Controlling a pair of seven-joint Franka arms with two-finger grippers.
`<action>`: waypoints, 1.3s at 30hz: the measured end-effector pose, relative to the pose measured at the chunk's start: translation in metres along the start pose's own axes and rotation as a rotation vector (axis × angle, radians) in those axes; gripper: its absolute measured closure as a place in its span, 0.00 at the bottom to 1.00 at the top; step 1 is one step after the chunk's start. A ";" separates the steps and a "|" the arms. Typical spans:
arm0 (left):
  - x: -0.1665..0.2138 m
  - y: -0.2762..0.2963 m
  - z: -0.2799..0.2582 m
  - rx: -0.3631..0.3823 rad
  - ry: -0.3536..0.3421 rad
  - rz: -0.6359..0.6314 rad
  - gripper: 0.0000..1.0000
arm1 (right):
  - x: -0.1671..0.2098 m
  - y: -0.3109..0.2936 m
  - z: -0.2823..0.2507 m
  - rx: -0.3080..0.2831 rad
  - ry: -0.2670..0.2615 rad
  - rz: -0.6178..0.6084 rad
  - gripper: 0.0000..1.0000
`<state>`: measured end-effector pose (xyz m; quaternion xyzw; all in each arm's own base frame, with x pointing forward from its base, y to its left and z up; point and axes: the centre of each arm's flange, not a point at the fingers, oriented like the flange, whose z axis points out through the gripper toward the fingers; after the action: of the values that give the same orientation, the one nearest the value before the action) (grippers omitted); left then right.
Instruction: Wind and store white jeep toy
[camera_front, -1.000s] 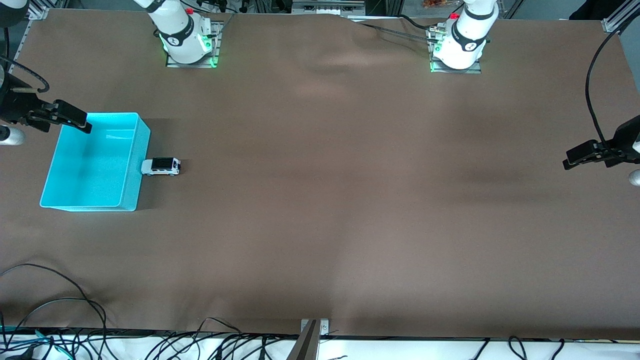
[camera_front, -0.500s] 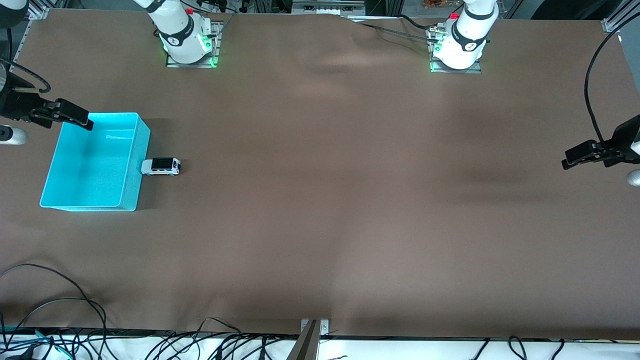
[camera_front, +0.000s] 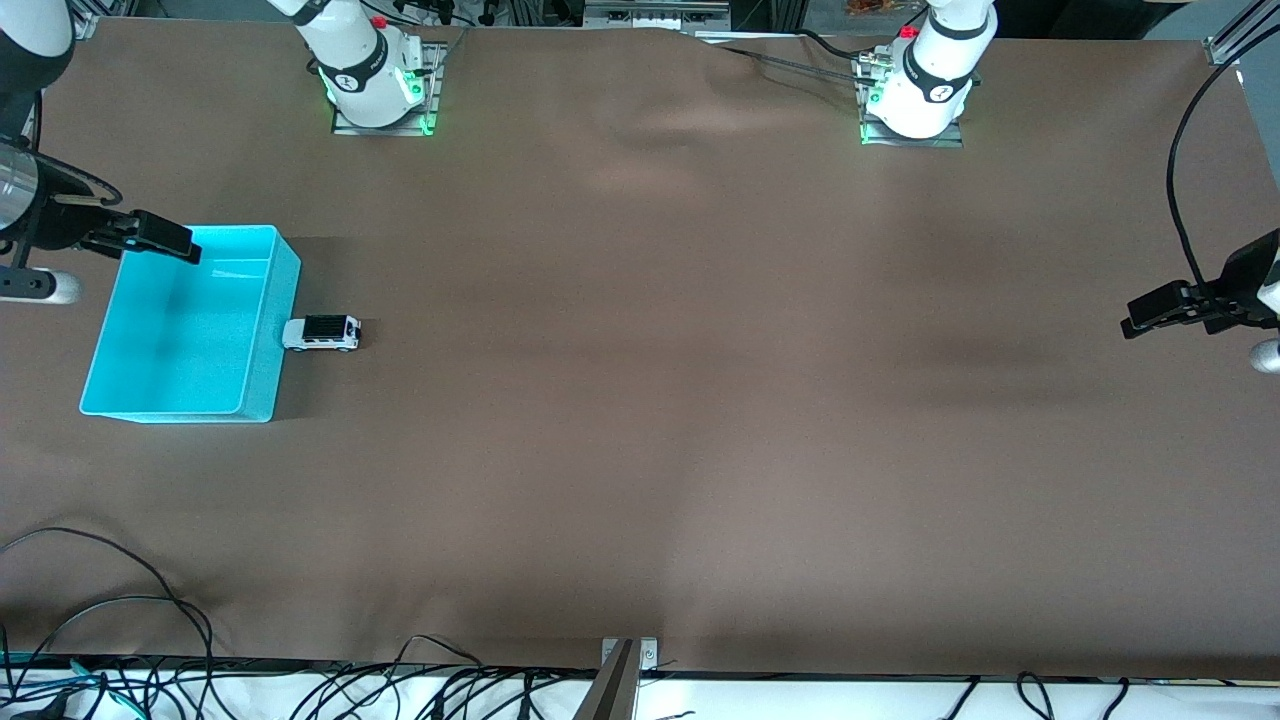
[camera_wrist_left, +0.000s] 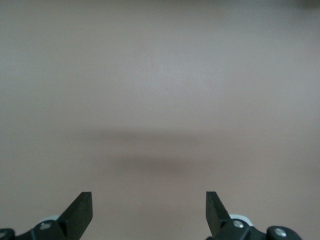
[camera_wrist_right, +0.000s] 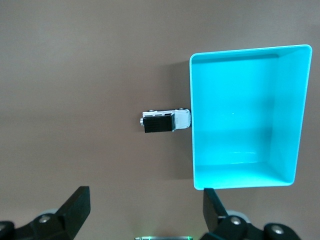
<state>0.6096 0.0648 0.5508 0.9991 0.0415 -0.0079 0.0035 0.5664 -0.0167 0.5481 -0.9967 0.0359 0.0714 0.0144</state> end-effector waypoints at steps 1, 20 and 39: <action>0.000 0.000 0.000 0.000 0.000 0.000 0.00 | 0.001 0.000 0.006 0.000 0.005 0.000 0.00; 0.000 0.001 0.000 0.000 0.000 0.001 0.00 | -0.002 0.005 0.134 0.000 0.064 0.012 0.00; 0.000 0.001 0.000 0.000 -0.001 0.001 0.00 | -0.023 0.008 0.208 0.002 0.051 0.212 0.00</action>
<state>0.6095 0.0640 0.5503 0.9991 0.0409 -0.0085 0.0037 0.5139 -0.0165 0.3458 -0.9887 0.1418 0.0471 0.0071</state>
